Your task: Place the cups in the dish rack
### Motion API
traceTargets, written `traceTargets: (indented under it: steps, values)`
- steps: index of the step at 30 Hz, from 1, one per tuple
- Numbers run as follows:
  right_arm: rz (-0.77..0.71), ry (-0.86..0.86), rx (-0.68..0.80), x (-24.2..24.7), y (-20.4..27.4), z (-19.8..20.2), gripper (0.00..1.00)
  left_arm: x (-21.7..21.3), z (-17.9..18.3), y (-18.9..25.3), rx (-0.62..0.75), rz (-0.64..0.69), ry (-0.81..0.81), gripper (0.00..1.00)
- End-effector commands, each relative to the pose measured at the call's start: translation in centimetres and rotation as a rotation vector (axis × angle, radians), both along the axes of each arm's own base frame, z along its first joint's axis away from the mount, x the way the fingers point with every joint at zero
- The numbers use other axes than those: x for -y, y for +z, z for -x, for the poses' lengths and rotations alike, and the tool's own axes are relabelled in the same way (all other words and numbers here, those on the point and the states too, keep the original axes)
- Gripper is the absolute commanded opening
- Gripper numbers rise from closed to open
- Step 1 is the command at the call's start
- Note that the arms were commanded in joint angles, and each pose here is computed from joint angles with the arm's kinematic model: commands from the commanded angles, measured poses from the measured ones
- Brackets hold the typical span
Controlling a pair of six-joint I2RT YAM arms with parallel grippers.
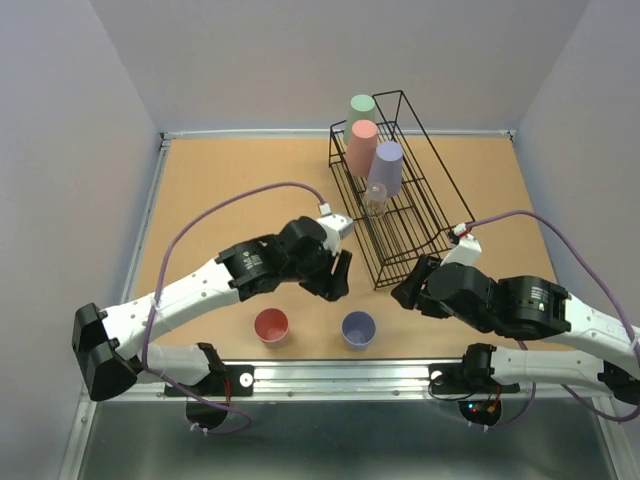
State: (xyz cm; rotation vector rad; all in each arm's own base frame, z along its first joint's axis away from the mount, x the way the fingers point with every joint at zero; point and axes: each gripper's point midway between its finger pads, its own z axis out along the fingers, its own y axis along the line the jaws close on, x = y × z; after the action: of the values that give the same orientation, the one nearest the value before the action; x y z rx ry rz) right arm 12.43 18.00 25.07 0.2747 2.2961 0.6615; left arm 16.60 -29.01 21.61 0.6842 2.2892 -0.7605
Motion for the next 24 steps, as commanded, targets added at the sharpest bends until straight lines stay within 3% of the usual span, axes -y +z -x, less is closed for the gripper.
traceTargets:
  steps: [1, 13, 24]
  values:
    - [-0.051, 0.064, -0.003, -2.1, 0.1, 0.3, 0.59, 1.9, 5.3, -2.9, -0.151, -0.013, -0.136, 0.68]
    - [-0.103, 0.039, -0.026, -1.0, -0.3, 0.9, 0.59, 3.5, 7.9, -8.9, -0.235, -0.159, -0.161, 0.67]
    - [-0.104, 0.021, -0.034, -0.1, -0.4, 1.1, 0.59, 3.4, 6.7, -11.1, -0.221, -0.212, -0.088, 0.42]
